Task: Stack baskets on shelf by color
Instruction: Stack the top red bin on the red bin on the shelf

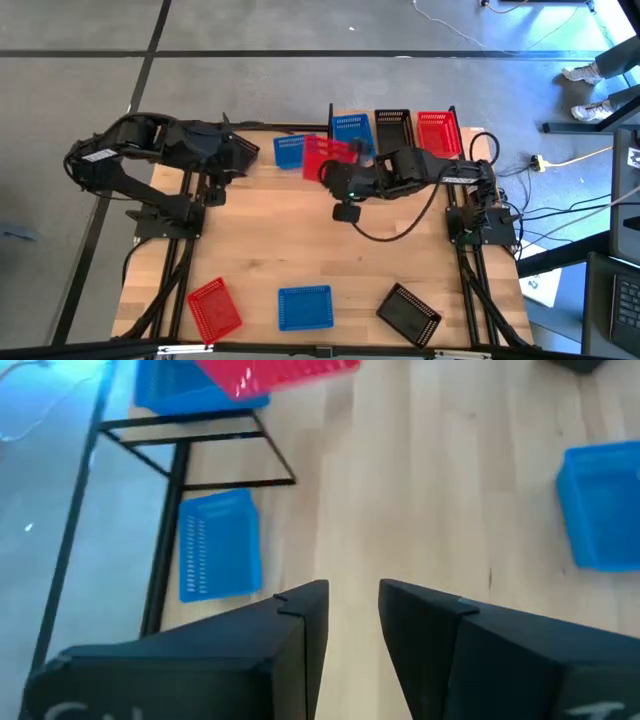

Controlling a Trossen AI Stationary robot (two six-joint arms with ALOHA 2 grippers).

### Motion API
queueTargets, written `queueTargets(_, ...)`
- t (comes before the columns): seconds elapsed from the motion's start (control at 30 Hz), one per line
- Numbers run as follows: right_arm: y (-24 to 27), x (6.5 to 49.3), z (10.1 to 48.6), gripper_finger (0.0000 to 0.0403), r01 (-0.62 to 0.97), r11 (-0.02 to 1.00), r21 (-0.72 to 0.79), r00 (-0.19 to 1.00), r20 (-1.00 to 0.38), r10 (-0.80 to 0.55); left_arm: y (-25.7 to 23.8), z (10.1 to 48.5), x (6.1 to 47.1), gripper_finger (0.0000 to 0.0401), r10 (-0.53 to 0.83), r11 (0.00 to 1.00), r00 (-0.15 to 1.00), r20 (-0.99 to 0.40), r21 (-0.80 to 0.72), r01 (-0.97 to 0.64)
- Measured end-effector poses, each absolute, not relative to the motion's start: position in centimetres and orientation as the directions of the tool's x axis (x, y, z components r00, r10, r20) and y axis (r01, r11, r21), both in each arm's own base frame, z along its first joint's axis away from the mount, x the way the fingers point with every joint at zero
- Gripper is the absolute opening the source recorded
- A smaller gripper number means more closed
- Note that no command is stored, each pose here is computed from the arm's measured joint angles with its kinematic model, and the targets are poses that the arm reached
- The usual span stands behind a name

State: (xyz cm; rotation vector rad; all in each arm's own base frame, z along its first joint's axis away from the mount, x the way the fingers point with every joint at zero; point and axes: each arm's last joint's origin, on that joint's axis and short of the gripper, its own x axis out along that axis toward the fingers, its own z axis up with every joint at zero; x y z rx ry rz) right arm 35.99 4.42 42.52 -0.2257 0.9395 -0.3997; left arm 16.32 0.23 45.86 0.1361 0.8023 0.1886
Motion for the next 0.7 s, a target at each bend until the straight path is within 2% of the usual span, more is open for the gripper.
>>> queueTargets(0.1,4.0,34.7,43.2,0.0000,0.404,0.856,-0.324,0.491,-0.712,-0.501,0.3,46.3,15.5,0.0085,0.231,0.973,0.701,-0.675,0.181,-0.147)
queueTargets(0.2,3.5,32.8,44.2,0.0000,0.587,0.761,-0.278,0.447,-0.672,-0.590,0.3,46.6,14.6,0.0085,0.230,0.973,0.721,-0.654,0.175,-0.151)
queueTargets(0.27,3.2,31.9,45.2,0.0000,0.670,0.710,-0.215,0.460,-0.631,-0.625,0.3,46.7,14.4,0.0085,0.230,0.973,0.728,-0.646,0.174,-0.153)
queueTargets(0.43,2.2,29.7,47.1,0.0000,0.801,0.592,-0.092,0.457,-0.546,-0.703,0.3,46.9,14.4,0.0085,0.222,0.970,0.740,-0.635,0.218,-0.104)
queueTargets(0.53,1.2,28.6,47.9,0.0000,0.842,0.540,-0.012,0.452,-0.532,-0.716,0.1,47.1,14.6,0.0085,0.167,0.976,0.769,-0.616,0.212,-0.042)
queueTargets(0.7,-0.5,27.2,48.9,0.0000,0.872,0.489,0.026,0.430,-0.519,-0.739,0.0,47.7,15.1,0.0085,0.113,0.974,0.823,-0.557,0.224,0.018)
